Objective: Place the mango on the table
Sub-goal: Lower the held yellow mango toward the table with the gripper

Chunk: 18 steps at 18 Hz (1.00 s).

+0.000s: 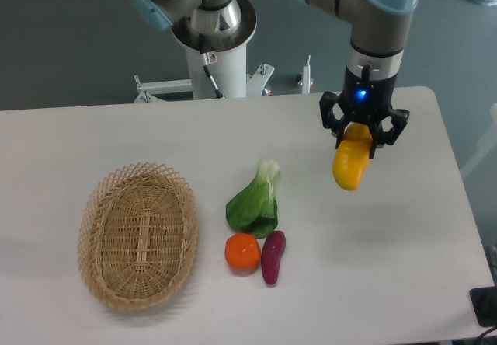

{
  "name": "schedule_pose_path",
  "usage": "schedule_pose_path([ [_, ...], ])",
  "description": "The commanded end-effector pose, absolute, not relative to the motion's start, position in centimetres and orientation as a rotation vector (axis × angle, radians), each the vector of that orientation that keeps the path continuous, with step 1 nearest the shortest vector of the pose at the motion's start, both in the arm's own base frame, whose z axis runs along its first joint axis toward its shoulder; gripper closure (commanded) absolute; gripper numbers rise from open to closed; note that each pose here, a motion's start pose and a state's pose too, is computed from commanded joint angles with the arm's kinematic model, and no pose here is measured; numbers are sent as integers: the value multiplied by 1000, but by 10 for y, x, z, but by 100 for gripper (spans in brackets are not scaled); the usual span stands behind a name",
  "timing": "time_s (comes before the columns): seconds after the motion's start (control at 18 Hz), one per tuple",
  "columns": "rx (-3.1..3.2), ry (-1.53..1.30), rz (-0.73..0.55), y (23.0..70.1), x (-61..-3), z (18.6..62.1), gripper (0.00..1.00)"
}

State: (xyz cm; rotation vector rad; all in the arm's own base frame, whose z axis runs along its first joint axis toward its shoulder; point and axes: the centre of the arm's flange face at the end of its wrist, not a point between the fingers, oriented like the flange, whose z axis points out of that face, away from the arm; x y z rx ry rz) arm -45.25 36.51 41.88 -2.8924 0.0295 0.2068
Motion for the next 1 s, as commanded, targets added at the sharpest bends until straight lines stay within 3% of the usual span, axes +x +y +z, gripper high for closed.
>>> schedule_pose_path([
  [0.67,-2907,80,202,358,-460,406,50],
  [1.0,-2900,134,245,352,-470,369,51],
])
